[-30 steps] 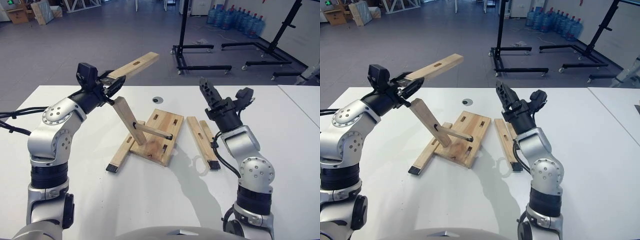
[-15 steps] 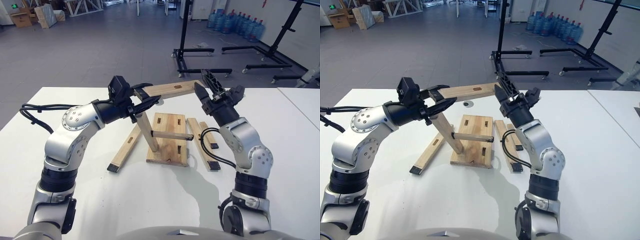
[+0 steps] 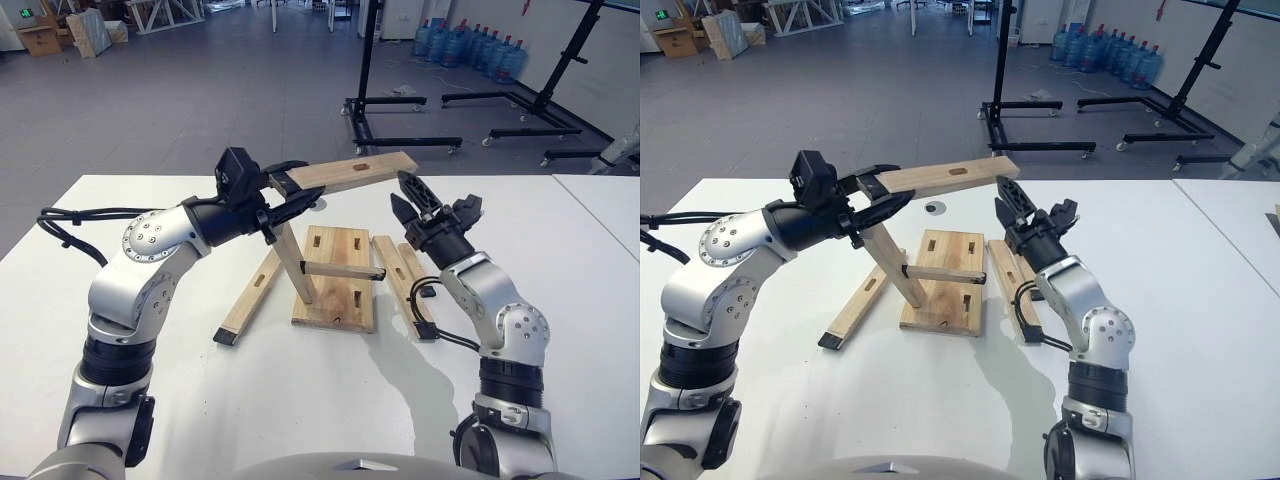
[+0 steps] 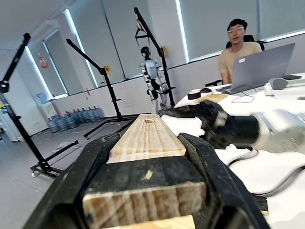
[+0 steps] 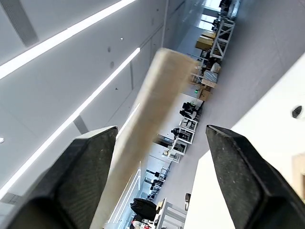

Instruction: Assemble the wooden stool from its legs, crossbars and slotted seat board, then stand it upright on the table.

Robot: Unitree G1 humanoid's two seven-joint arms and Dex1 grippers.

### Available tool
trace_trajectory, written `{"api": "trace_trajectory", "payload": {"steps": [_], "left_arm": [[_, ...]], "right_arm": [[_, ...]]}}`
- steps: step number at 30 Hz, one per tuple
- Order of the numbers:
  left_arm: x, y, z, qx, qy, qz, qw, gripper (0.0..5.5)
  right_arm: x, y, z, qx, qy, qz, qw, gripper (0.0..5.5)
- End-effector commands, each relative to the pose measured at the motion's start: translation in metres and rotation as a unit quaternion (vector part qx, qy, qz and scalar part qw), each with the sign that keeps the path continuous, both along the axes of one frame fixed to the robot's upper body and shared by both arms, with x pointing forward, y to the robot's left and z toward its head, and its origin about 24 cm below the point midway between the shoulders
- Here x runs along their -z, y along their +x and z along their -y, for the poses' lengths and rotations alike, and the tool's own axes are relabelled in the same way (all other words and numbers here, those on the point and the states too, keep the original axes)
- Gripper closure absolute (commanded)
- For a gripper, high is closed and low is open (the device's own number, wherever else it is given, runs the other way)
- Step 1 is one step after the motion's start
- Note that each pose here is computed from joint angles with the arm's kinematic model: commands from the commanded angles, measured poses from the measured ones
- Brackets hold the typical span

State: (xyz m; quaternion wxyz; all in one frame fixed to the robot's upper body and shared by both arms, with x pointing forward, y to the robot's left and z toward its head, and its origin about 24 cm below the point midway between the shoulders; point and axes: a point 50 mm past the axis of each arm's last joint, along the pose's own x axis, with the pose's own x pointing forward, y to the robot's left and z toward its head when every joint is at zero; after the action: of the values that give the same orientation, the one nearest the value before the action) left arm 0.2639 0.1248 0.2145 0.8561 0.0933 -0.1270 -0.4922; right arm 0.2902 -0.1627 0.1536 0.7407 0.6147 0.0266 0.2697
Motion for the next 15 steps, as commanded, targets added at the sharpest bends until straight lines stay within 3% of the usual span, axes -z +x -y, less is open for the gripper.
{"api": "trace_trajectory", "payload": {"steps": [1, 10, 15], "left_arm": [[0.002, -0.004, 0.003, 0.011, 0.008, -0.007, 1.0, 3.49], [0.003, -0.007, 0.009, 0.026, -0.002, -0.011, 1.0, 3.49], [0.005, -0.006, 0.008, 0.021, 0.007, -0.006, 1.0, 3.49]], "right_arm": [[-0.009, 0.001, -0.001, -0.004, 0.002, 0.021, 1.0, 2.12], [-0.009, 0.008, -0.013, -0.013, 0.017, 0.027, 0.999, 3.48], [-0.014, 0.001, -0.004, 0.008, 0.049, 0.028, 0.998, 3.79]]}}
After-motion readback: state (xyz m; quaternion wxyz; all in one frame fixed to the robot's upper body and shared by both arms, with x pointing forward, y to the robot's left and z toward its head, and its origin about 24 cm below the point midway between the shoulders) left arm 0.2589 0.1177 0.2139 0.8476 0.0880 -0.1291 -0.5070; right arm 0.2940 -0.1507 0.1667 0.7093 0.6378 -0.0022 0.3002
